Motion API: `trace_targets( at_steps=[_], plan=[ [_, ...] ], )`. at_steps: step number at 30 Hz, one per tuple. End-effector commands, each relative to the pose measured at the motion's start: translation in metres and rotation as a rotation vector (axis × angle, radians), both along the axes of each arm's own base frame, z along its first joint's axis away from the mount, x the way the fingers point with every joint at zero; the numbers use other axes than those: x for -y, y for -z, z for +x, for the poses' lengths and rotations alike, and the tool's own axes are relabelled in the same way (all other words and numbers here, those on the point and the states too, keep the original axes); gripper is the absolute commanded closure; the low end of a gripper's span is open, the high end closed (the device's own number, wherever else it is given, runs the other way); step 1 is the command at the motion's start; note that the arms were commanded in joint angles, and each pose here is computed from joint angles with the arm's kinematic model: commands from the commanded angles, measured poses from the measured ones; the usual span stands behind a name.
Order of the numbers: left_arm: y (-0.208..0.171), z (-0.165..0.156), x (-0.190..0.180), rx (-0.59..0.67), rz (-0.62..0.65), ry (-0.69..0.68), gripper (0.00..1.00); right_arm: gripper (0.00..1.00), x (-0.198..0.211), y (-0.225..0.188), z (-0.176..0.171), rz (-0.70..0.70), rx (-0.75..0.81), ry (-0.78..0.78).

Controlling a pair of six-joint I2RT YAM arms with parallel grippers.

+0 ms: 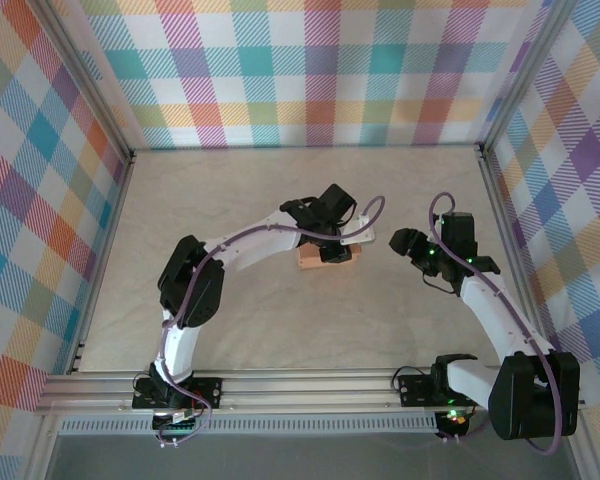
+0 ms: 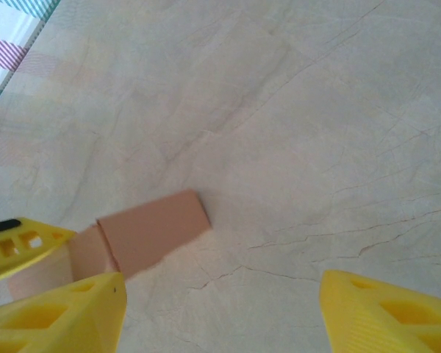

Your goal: Fold the paper box

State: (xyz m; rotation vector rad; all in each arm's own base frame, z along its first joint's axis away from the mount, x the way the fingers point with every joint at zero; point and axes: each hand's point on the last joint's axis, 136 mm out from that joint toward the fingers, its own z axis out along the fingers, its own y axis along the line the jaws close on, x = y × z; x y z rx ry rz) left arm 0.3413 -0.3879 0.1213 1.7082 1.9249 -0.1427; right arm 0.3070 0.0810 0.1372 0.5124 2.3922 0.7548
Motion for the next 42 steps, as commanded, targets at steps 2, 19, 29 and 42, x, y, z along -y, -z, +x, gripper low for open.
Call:
trace_targets(
  at_steps=[2, 19, 29, 42],
  plan=[
    [-0.023, 0.046, -0.032, 0.318, 0.11, -0.151, 0.59, 0.3, -0.001, 0.003, -0.001, 0.017, -0.001, -0.007],
    [0.016, 0.082, -0.058, 0.48, 0.257, -0.3, 0.46, 0.3, -0.001, 0.004, -0.002, 0.015, -0.003, -0.009],
    [0.021, 0.079, -0.063, 0.398, 0.2, -0.336, 0.35, 0.3, -0.004, 0.004, 0.0, 0.03, -0.001, -0.014],
    [-0.07, 0.062, -0.126, 0.186, -0.397, -0.685, 0.0, 0.0, 0.006, -0.021, 0.012, -0.112, 0.144, -0.073]
  ],
)
